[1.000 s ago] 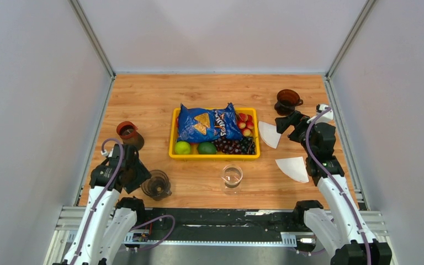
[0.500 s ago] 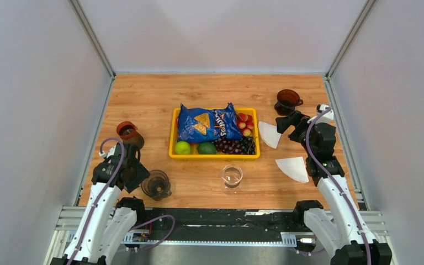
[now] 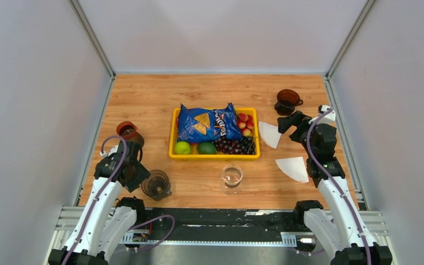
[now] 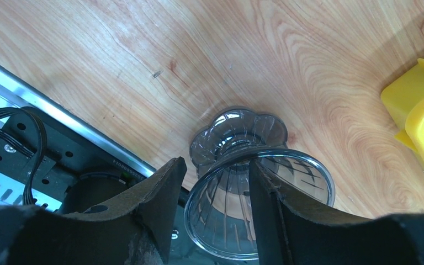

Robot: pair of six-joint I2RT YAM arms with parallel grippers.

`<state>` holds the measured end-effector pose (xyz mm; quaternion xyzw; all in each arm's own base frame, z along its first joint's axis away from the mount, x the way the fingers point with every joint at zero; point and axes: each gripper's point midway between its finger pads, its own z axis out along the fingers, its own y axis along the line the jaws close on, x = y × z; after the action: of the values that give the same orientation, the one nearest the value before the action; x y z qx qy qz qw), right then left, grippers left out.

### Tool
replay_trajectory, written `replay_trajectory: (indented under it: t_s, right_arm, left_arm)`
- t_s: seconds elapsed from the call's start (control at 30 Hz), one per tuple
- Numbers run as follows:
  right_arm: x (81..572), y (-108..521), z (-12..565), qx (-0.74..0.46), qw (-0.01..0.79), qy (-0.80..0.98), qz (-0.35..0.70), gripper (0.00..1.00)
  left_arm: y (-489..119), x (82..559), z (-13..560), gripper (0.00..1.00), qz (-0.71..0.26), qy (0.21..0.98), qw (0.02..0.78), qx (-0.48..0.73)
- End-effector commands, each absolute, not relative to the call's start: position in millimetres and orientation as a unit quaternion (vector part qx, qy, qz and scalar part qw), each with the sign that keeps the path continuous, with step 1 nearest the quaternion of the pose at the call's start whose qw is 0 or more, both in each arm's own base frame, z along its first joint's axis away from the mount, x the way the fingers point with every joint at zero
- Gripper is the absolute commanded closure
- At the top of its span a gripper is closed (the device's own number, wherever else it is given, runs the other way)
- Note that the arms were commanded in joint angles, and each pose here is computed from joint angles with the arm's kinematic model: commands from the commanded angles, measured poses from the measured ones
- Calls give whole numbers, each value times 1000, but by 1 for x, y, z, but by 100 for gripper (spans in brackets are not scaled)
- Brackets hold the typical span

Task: Place the coffee filter in the dripper

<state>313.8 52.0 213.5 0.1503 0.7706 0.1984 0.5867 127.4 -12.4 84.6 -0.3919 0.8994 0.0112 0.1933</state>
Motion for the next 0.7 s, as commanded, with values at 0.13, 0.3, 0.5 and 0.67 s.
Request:
replay_trajectory:
  t_s: [0.13, 0.3, 0.5, 0.67]
  right_arm:
    - [307, 38, 242, 155, 626, 745, 171, 0]
    - [306, 27, 246, 171, 638, 735, 150, 0]
    - [306, 27, 248, 171, 639, 735, 150, 0]
    - [306, 28, 247, 169, 637, 736, 152, 0]
  left_arm:
    - [-19, 138, 84, 43, -2, 892, 203, -403]
    - [-32, 140, 69, 42, -20, 903, 187, -387]
    - [-36, 139, 60, 42, -11, 912, 172, -373]
    - [-37, 141, 56, 48, -10, 913, 175, -369]
